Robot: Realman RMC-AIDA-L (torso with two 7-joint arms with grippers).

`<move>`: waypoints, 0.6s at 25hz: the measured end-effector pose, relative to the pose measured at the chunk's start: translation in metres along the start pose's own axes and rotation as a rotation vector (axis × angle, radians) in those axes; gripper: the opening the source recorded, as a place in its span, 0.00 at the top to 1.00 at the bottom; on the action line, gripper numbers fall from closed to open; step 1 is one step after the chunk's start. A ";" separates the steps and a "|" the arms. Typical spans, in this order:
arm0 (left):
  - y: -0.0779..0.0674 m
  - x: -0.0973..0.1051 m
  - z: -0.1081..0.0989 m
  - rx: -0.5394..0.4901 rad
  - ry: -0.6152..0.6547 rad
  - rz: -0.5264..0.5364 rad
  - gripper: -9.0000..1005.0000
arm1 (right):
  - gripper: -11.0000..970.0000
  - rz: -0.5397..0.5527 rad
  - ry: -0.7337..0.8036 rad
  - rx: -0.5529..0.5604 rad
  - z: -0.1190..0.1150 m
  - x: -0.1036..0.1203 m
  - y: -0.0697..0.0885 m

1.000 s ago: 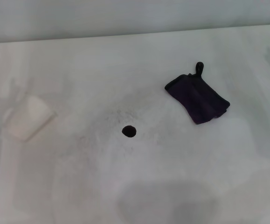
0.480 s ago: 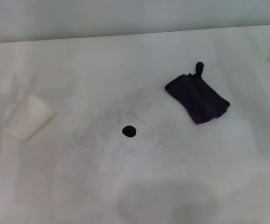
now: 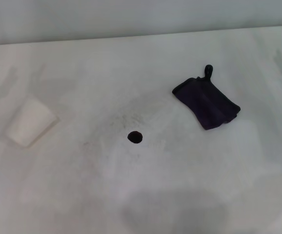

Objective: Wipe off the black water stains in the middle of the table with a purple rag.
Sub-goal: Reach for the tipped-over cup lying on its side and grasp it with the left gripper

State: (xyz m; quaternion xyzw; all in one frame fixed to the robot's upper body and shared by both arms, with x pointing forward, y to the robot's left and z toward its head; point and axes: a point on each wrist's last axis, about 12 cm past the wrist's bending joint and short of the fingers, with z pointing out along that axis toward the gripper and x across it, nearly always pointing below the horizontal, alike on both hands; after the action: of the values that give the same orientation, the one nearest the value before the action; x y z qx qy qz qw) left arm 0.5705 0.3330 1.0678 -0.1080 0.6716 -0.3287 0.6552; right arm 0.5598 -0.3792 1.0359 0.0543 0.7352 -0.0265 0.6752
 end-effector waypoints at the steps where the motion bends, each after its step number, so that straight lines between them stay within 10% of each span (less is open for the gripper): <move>1: 0.004 -0.010 0.004 0.022 0.051 -0.015 0.11 | 0.10 0.000 0.000 -0.002 0.001 0.000 0.001; 15: -0.008 -0.067 0.061 0.131 0.604 0.172 0.13 | 0.10 -0.003 0.024 -0.005 0.014 -0.006 0.008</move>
State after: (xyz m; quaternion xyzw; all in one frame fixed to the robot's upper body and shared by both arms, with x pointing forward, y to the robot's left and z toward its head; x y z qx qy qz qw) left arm 0.6340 0.3477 1.1314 0.0940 0.8199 -0.3316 0.4571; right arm 0.5749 -0.3731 1.0404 0.0518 0.7433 -0.0252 0.6664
